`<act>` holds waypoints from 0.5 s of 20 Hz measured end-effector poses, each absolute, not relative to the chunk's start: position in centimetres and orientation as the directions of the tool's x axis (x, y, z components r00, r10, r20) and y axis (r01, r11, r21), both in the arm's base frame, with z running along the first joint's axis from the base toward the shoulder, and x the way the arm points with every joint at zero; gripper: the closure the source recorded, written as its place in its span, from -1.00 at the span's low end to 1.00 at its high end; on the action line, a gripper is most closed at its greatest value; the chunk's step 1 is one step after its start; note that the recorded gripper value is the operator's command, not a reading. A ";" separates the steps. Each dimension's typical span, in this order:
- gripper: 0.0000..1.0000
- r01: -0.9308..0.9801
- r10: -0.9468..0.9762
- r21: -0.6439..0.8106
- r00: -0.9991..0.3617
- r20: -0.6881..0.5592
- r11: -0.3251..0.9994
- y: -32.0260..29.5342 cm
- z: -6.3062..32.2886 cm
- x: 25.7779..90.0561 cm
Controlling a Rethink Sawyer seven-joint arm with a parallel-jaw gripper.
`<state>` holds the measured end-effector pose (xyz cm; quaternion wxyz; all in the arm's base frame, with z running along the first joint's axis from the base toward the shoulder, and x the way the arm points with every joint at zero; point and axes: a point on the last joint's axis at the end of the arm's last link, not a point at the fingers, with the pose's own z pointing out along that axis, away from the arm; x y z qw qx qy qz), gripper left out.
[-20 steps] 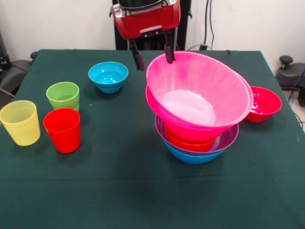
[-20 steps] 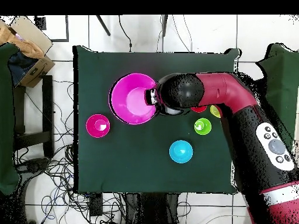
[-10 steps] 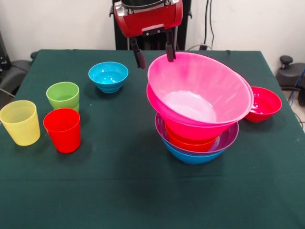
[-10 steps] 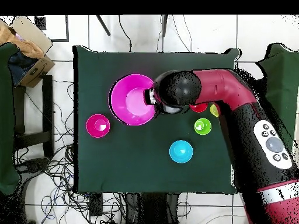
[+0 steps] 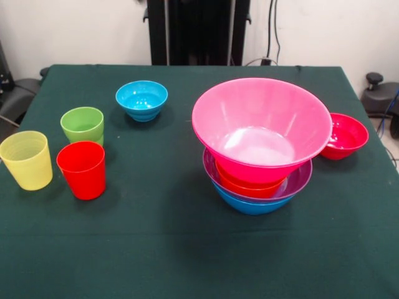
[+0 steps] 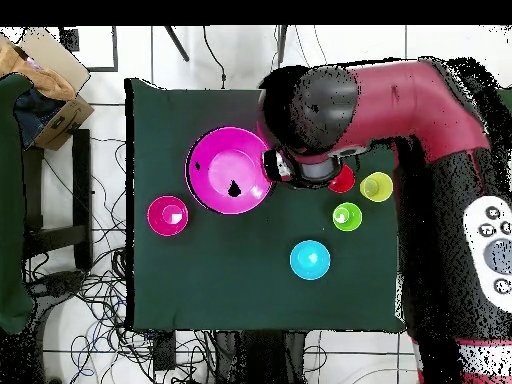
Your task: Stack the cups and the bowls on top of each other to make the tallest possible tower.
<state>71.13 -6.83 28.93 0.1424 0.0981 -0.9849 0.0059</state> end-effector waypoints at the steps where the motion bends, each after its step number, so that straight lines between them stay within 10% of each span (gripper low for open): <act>1: -1.00 -0.202 -0.197 0.010 -0.936 0.291 0.979 -7.1 29.8 71.2; 10: -1.00 -0.318 -0.302 -0.036 -0.926 0.225 0.948 -12.5 37.8 71.7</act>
